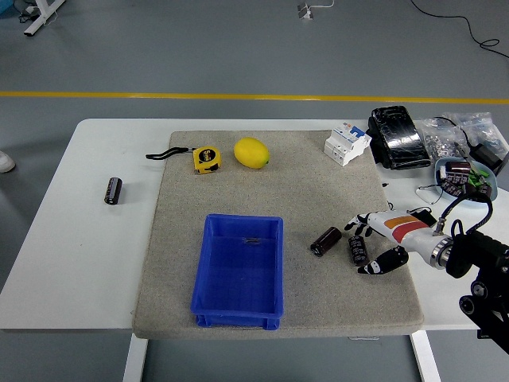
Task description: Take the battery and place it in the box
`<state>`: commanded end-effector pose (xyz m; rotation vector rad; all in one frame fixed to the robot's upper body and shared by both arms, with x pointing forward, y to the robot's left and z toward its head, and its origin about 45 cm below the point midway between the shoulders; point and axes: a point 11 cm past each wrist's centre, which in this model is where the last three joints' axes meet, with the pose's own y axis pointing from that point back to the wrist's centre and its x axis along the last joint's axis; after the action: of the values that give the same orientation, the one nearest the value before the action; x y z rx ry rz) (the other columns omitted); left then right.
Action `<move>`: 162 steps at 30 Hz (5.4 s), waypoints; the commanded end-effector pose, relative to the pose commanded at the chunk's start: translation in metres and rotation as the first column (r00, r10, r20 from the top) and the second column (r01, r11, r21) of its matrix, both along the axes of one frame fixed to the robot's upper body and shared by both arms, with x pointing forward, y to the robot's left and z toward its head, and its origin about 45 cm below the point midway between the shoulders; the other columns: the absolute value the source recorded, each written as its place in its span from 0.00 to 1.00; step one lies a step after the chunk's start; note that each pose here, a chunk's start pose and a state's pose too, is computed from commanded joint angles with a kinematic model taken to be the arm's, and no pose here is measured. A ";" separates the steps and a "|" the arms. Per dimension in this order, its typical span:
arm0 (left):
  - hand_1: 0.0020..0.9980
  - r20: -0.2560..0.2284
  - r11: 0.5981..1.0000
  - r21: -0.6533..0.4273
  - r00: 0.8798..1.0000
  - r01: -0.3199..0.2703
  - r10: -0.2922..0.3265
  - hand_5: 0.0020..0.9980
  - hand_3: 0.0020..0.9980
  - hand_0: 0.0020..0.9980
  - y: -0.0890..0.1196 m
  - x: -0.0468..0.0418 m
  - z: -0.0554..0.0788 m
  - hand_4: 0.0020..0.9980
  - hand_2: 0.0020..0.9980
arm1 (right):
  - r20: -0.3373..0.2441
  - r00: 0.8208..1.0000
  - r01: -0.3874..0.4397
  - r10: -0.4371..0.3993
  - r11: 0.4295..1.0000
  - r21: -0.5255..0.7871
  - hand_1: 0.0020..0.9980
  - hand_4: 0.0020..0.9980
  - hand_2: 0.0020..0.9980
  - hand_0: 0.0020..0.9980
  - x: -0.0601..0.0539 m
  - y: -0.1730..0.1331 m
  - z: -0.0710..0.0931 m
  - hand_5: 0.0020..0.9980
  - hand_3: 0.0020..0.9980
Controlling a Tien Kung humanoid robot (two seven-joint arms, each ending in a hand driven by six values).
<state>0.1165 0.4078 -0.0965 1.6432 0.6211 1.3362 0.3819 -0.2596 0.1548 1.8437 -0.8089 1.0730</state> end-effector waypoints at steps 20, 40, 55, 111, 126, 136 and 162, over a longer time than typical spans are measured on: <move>0.57 -0.002 1.000 0.000 1.000 0.006 -0.006 0.67 0.62 0.61 0.000 0.0014 0.000 0.63 0.63 | -0.007 1.000 0.007 -0.007 1.000 0.016 0.47 0.79 0.50 0.49 -0.002 0.004 -0.006 0.05 0.54; 0.57 -0.005 1.000 0.002 1.000 0.012 -0.012 0.67 0.62 0.61 0.001 0.0018 0.001 0.63 0.63 | 0.113 0.993 -0.037 0.031 0.998 0.053 0.46 0.76 0.49 0.49 0.001 0.023 0.039 0.04 0.53; 0.57 -0.007 1.000 0.010 1.000 0.012 -0.012 0.67 0.62 0.62 0.005 0.0026 0.002 0.63 0.63 | 0.199 0.909 -0.395 0.367 0.910 0.123 0.46 0.76 0.49 0.50 -0.046 0.156 0.081 0.04 0.53; 0.57 -0.007 1.000 0.017 1.000 0.007 -0.007 0.67 0.62 0.61 0.006 0.0035 0.003 0.62 0.63 | 0.160 0.960 0.182 -0.228 0.949 0.259 0.68 1.00 0.81 0.68 -0.002 0.051 0.020 0.28 0.88; 0.57 -0.010 1.000 0.016 1.000 0.012 -0.012 0.67 0.62 0.61 0.005 0.0034 0.003 0.62 0.63 | 0.128 0.963 0.195 -0.237 0.942 0.273 0.65 1.00 0.78 0.67 -0.019 0.062 -0.010 0.31 0.86; 0.58 -0.012 1.000 0.014 1.000 0.015 -0.015 0.67 0.62 0.61 0.005 0.0038 0.003 0.62 0.63 | 0.160 0.954 0.206 -0.254 0.941 0.268 0.62 1.00 0.73 0.63 -0.020 0.060 -0.021 0.29 0.82; 0.58 -0.023 1.000 0.013 0.999 0.023 -0.023 0.67 0.61 0.61 0.004 0.0009 0.002 0.62 0.63 | 0.124 0.954 0.228 -0.272 0.931 0.283 0.55 1.00 0.66 0.48 -0.022 0.058 -0.033 0.28 0.78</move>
<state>0.1174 0.4123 -0.0946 1.6734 0.6070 1.3089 0.3601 -0.2012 0.1216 1.8226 -1.3036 0.9941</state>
